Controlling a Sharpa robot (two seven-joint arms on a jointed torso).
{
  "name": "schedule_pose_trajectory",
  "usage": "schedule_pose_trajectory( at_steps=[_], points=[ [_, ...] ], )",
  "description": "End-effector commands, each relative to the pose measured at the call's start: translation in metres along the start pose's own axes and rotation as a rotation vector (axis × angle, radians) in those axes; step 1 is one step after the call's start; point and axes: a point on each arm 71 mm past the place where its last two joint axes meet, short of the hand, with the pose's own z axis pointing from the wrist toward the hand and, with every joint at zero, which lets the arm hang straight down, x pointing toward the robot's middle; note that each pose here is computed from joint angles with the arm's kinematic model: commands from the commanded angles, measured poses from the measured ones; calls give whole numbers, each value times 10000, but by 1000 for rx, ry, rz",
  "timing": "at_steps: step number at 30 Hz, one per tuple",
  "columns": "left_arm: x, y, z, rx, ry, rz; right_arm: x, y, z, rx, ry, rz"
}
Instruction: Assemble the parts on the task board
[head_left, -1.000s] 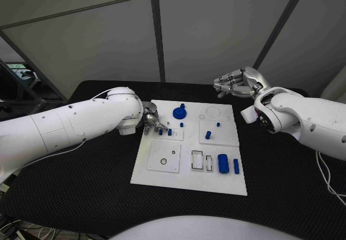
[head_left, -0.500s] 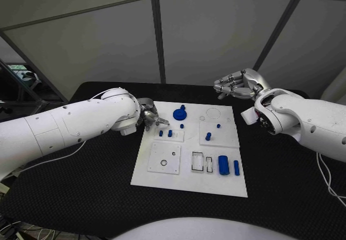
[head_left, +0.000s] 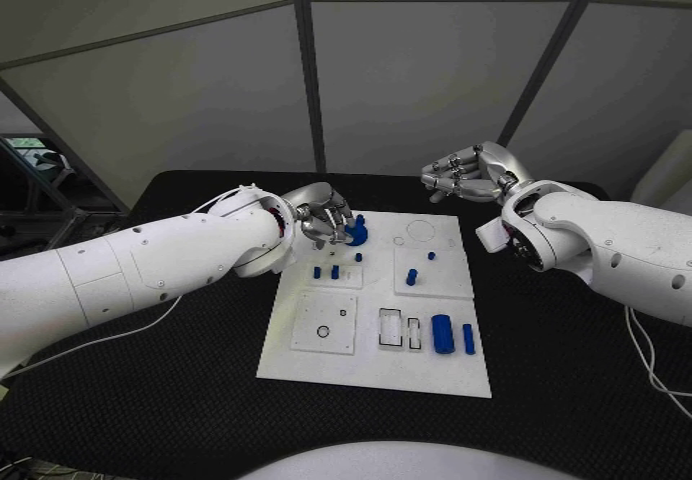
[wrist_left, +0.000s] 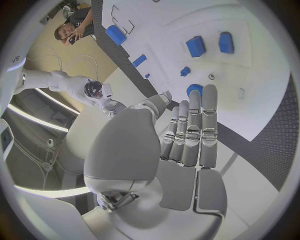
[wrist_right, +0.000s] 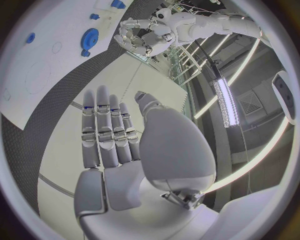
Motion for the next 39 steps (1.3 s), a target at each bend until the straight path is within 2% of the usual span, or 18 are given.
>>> schedule_pose_trajectory(
  at_steps=[1, 6, 16, 29, 39],
  points=[
    [46, -137, 35, 170, -45, 170, 15, 23, 8, -10, 8, 1],
    [184, -155, 113, 185, -1, 269, 26, 29, 9, -11, 10, 2],
    [321, -153, 243, 158, 70, 366, 33, 34, 7, -10, 11, 2],
    [376, -129, 323, 113, 120, 410, 44, 40, 10, -11, 12, 1],
    [379, -66, 352, 83, 138, 416, 53, 45, 13, -12, 14, 2]
  ],
)
